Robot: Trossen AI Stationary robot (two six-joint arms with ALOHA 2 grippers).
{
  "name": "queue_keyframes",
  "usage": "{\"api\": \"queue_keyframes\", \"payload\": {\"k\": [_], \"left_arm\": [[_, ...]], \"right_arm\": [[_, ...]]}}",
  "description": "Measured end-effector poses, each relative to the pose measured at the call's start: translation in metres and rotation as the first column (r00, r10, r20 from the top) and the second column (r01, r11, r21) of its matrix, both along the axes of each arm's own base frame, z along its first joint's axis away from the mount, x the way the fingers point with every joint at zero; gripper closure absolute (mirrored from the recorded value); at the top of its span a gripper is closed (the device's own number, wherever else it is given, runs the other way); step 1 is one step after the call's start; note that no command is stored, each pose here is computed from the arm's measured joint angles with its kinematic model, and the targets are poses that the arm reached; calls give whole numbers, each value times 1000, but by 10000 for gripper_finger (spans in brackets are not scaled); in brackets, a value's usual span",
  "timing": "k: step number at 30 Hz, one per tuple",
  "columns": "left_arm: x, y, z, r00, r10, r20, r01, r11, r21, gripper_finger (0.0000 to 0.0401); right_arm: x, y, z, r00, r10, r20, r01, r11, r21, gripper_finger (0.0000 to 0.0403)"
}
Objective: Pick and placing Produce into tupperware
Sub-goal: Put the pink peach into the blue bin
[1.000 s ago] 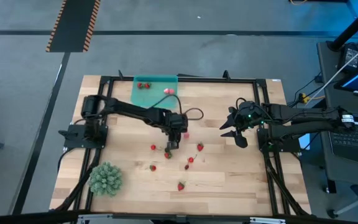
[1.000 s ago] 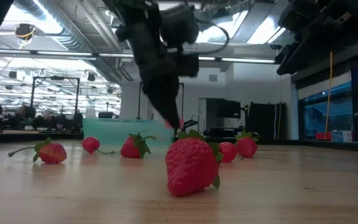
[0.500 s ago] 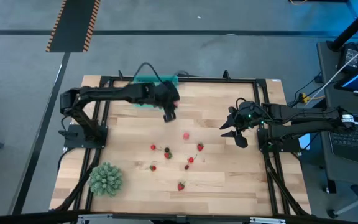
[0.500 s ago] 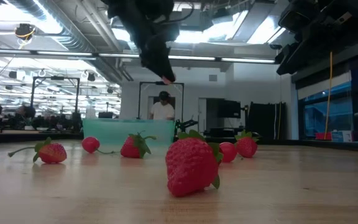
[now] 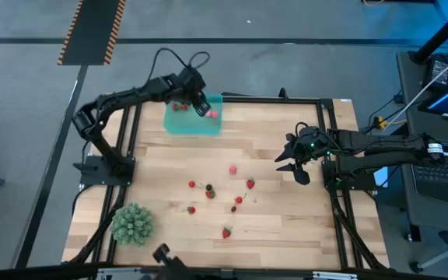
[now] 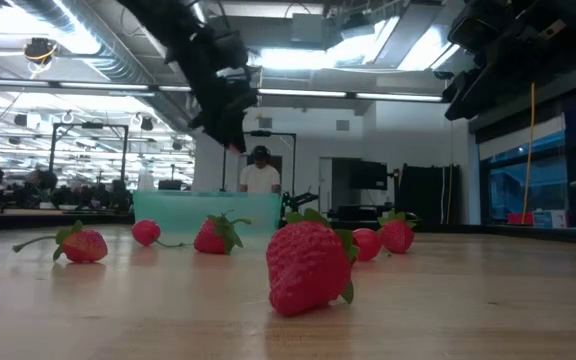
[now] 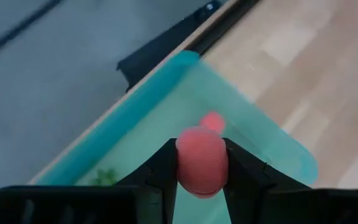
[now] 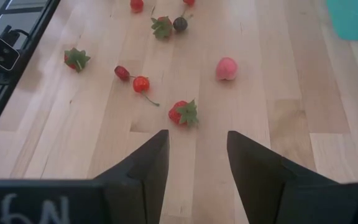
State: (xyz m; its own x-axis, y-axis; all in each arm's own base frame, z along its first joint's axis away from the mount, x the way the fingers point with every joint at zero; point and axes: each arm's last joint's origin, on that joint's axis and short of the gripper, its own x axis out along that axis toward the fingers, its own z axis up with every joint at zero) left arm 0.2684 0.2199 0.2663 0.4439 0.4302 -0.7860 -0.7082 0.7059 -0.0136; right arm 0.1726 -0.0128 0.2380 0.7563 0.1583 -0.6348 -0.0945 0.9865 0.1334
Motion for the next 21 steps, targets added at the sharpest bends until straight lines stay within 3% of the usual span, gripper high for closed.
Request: {"api": "queue_keyframes", "payload": {"k": [7, 14, 21], "left_arm": [[-4, 26, -29, 998, 66, -24, -68, 993, -101, 306], [8, 37, -81, 989, 75, -126, -99, 976, -193, 307], [14, 42, -101, 987, 73, -143, -102, 973, -207, 303]], "right_arm": [[0, 0, 0, 1000, 0, 0, 0, 1000, -1, 238], [0, 0, 0, 1000, 0, 0, 0, 1000, -1, 238], [0, 0, 0, 1000, -1, 0, 1, 1000, -1, 238]]}}
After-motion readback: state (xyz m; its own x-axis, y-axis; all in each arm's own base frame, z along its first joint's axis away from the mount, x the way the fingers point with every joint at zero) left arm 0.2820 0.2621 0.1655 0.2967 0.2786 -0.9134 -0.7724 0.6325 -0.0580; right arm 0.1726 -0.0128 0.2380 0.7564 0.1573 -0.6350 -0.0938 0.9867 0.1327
